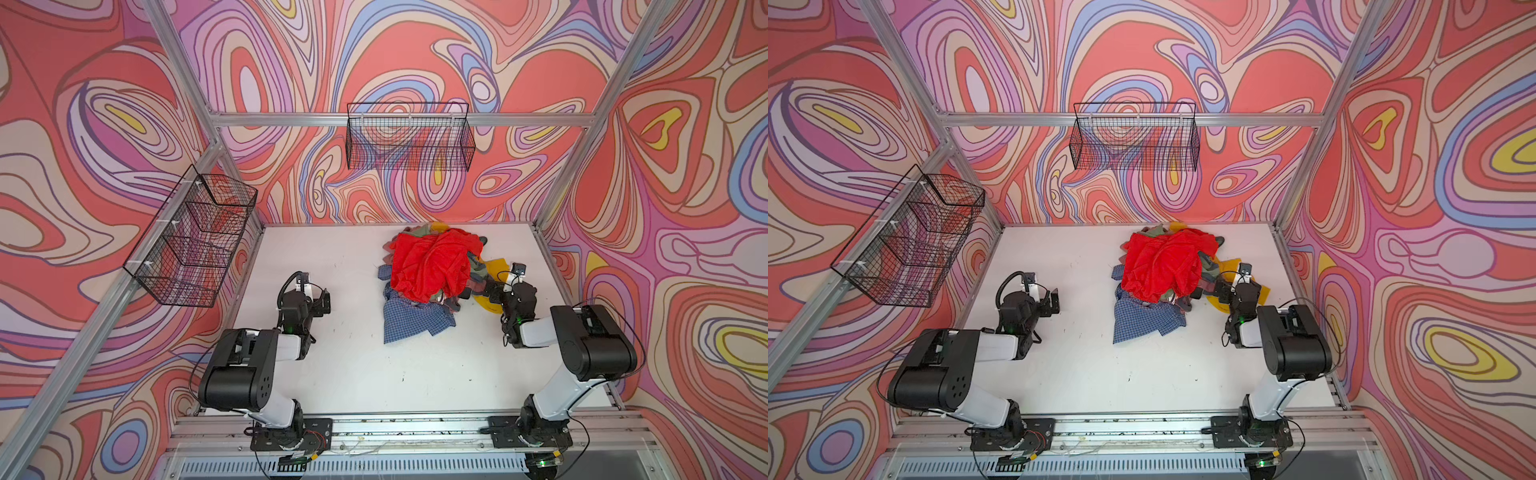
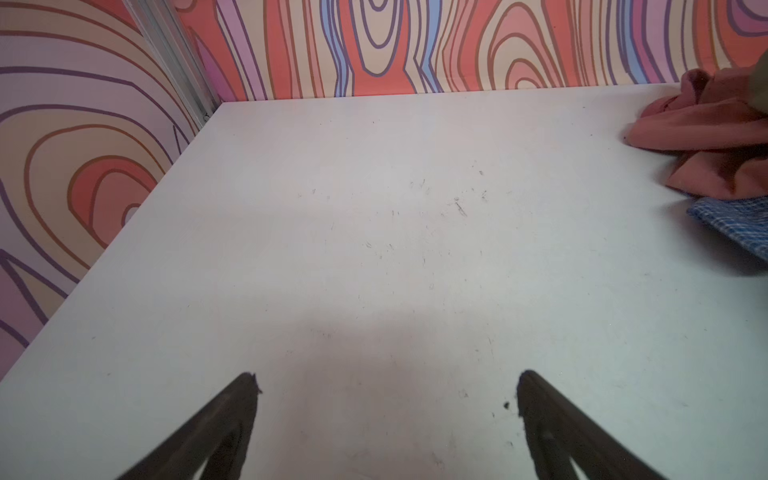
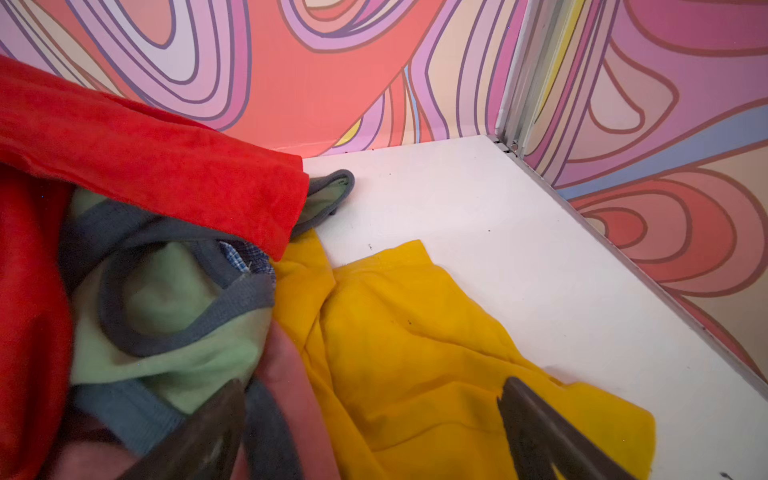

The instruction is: Pick out a specific cloth from the pile

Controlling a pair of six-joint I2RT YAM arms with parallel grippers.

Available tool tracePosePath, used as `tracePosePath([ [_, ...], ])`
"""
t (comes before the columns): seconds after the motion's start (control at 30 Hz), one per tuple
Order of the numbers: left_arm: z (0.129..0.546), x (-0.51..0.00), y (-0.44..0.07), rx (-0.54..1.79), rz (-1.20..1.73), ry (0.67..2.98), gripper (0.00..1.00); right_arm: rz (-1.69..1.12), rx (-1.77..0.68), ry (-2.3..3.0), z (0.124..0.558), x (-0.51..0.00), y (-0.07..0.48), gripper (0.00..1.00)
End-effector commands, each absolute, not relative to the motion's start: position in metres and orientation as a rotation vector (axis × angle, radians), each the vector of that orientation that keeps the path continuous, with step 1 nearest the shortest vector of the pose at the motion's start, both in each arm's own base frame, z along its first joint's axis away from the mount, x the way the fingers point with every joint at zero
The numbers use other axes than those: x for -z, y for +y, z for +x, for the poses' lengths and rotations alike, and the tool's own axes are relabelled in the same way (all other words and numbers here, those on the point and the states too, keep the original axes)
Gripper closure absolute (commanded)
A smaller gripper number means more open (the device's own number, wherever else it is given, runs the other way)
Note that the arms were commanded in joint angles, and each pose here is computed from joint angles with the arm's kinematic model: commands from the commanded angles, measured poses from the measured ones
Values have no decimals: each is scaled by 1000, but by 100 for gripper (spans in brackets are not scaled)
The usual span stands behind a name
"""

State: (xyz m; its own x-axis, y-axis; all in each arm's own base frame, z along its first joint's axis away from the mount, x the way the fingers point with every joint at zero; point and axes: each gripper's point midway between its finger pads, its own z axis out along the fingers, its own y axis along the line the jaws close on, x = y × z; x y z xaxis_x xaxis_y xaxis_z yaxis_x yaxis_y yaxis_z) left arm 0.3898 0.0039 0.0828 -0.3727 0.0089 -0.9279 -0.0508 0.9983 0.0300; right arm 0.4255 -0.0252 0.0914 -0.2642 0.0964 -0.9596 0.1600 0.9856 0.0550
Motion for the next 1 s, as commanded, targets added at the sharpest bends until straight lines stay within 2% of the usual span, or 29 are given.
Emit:
tracePosePath([
  [0.0, 393, -88, 5, -74, -35, 1932, 0, 197, 70, 1830, 423, -93, -28, 2],
  [0.97, 394, -87, 7, -61, -41, 1945, 0, 197, 75, 1834, 423, -93, -28, 2],
])
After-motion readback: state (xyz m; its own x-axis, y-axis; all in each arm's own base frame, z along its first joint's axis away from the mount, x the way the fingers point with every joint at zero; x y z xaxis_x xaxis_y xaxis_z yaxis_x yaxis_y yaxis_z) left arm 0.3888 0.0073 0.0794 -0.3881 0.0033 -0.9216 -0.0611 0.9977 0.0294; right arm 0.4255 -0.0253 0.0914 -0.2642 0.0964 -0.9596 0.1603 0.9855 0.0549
